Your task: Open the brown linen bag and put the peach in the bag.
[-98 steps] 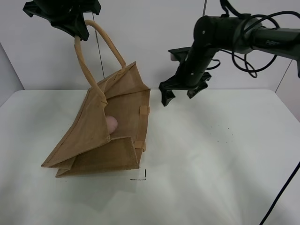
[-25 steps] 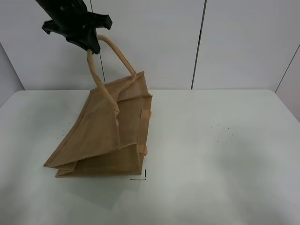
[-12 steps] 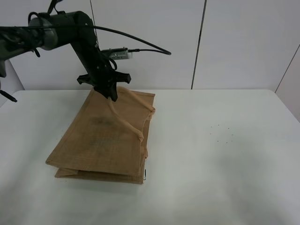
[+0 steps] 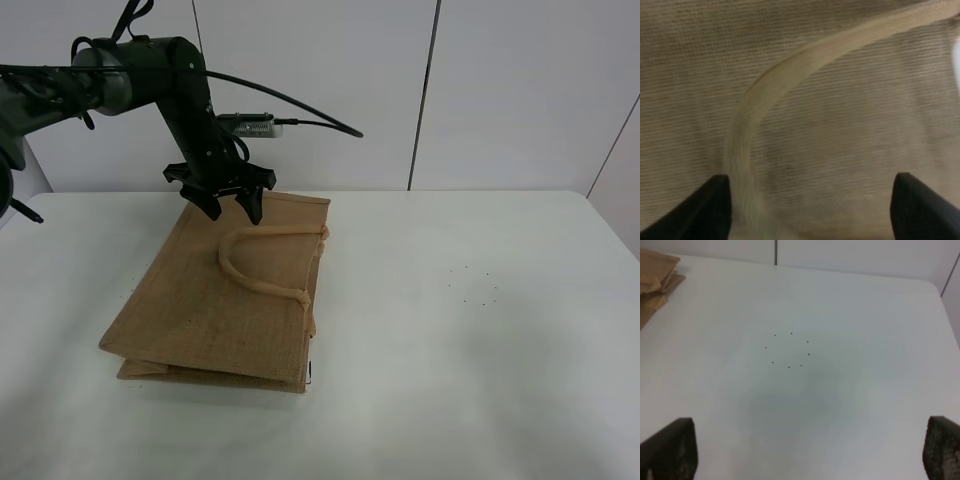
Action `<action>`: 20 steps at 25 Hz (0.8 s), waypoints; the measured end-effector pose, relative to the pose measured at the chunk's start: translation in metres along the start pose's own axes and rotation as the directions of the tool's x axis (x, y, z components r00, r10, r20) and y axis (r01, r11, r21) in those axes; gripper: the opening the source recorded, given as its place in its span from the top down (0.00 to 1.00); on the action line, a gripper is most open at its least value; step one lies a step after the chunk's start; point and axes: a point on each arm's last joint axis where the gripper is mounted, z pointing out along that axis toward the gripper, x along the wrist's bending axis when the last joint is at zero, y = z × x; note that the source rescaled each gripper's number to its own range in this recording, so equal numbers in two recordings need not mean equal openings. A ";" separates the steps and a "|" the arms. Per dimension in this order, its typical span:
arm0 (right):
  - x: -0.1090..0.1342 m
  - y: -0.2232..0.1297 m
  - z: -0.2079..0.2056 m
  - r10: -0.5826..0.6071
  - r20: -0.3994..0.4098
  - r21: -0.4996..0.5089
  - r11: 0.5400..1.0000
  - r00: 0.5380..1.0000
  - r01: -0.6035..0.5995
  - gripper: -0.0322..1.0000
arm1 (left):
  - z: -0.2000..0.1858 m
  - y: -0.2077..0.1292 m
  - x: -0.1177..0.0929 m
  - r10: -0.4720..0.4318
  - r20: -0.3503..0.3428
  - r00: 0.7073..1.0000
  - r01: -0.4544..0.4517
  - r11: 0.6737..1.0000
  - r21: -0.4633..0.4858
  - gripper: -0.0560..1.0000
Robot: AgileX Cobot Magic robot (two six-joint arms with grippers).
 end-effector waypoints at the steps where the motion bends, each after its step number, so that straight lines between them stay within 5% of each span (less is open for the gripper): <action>1: 0.000 0.000 0.000 0.000 0.000 0.000 1.000 1.000 0.000 0.00 | 0.000 0.000 0.003 0.006 -0.037 0.999 -0.006 1.000 0.001 0.10; 4: 0.000 0.000 0.000 0.000 0.000 0.000 1.000 1.000 0.000 0.00 | -0.001 0.001 0.016 -0.005 -0.118 0.993 0.005 1.000 -0.004 0.10; 17: 0.000 0.000 0.000 0.000 0.000 0.000 1.000 1.000 0.000 0.00 | -0.019 -0.014 0.140 -0.260 -0.186 0.948 0.263 0.965 -0.007 0.10; 20: 0.000 0.000 0.000 0.000 0.000 0.000 1.000 1.000 0.000 0.00 | -0.021 -0.020 0.155 -0.292 -0.192 0.937 0.299 0.954 0.010 0.10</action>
